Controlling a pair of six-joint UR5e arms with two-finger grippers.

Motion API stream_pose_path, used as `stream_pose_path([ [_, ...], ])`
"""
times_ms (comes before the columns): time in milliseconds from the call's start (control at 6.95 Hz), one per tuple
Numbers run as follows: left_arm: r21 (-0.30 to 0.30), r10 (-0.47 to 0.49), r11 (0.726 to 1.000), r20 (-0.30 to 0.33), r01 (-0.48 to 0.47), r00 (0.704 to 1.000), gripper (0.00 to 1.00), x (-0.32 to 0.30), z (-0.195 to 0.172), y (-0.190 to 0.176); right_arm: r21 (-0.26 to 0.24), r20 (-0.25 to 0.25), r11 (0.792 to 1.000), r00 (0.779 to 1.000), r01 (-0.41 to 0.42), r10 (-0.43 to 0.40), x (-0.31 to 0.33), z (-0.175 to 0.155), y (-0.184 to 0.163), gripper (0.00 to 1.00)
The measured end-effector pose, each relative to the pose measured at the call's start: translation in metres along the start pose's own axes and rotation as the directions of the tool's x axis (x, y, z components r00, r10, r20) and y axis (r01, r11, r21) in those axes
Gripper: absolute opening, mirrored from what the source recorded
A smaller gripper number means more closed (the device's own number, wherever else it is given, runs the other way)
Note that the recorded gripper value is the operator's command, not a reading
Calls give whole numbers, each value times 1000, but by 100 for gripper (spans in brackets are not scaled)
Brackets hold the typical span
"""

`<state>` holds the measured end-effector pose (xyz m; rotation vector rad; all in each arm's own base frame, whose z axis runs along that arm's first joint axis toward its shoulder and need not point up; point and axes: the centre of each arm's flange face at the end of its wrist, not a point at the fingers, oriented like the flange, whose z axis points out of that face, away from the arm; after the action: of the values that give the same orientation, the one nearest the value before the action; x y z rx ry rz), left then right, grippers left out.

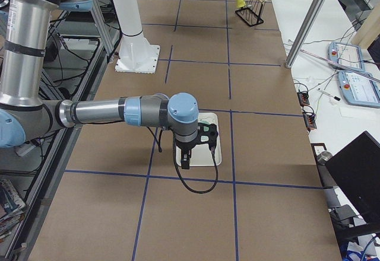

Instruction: Left arm grabs green cup and hands to right arm on tray

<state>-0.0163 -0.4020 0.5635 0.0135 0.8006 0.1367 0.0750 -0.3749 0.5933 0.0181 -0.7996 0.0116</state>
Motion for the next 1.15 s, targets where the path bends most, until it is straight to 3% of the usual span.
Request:
stream_pose_path([
  [575, -30, -38, 999, -4, 38, 999, 100, -15, 13, 19, -45, -50, 997, 997, 61, -64, -16, 16, 1, 100],
  [1151, -9, -25, 1000, 5, 25, 1000, 100, -13, 7, 7, -22, -39, 991, 991, 130, -131, -31, 21, -5, 100],
])
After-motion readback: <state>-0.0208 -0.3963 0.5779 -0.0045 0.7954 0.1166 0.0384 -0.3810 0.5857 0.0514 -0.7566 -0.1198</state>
